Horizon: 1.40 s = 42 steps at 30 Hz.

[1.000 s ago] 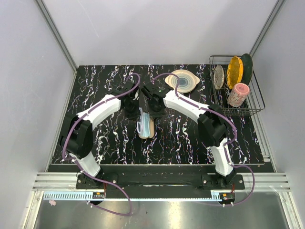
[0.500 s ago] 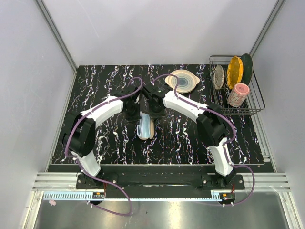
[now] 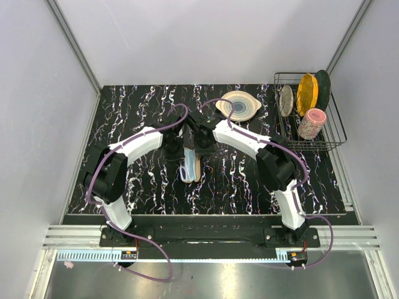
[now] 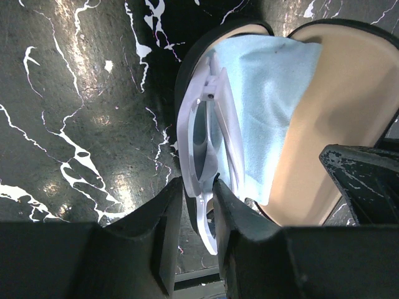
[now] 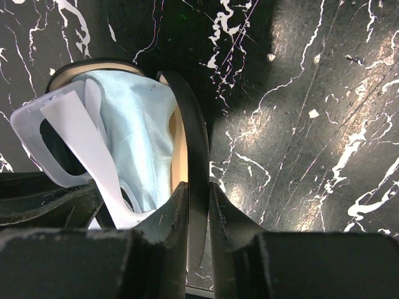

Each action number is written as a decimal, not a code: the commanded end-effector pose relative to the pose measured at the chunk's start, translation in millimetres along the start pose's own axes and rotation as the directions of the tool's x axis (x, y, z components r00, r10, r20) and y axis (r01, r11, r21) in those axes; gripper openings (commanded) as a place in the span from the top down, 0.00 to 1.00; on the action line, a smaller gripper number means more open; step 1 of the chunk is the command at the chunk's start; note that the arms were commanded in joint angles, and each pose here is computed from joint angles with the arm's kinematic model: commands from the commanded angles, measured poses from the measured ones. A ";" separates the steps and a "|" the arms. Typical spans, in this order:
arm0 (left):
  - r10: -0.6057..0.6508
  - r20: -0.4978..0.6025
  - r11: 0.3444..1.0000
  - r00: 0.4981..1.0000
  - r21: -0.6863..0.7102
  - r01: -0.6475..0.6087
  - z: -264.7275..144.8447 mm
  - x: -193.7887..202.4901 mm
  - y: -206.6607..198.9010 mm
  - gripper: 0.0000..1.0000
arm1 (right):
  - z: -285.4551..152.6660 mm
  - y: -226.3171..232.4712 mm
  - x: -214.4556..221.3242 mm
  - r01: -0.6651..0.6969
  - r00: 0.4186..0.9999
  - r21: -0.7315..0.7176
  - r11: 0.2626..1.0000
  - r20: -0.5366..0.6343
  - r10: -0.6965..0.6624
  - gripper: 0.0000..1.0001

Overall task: Organize the sunglasses
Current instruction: Place the sunglasses in the sunglasses case, then pass from the right arm to the left

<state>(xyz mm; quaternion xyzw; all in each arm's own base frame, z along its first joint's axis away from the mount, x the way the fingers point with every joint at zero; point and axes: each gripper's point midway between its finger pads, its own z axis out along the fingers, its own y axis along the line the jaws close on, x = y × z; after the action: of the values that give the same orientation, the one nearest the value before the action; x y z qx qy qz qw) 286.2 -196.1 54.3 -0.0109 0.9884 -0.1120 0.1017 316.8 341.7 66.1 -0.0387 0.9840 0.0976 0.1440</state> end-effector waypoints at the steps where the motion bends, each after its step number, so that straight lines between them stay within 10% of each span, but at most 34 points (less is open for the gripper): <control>1: 0.010 0.013 0.999 1.000 0.032 -0.010 1.9 -2.8 -7.6 0.69 | -24.4 17.2 -18.0 -0.025 0.997 -0.081 0.996 0.074 0.031 0.79; 16: 0.002 0.076 0.995 0.997 0.101 -0.009 -17.0 -16.9 -24.2 0.71 | -23.8 15.6 -17.2 -0.029 0.997 -0.077 0.997 0.076 0.034 0.79; 30: 0.000 0.140 0.992 0.990 0.124 -0.017 -37.1 -12.6 -14.9 0.23 | -26.4 14.4 -18.1 -0.028 0.996 -0.074 0.997 0.084 0.034 0.79; 42: -0.099 0.116 0.975 0.988 0.210 0.073 -26.8 -0.2 -3.0 0.41 | -27.6 13.5 -18.7 -0.021 0.996 -0.075 0.997 0.088 0.028 0.79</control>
<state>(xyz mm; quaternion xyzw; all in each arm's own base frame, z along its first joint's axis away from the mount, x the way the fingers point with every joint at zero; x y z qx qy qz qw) 274.1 -180.9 78.3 -0.0436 0.9723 -0.1750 0.1489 319.9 343.5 63.4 -0.0324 0.9828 0.1005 0.1512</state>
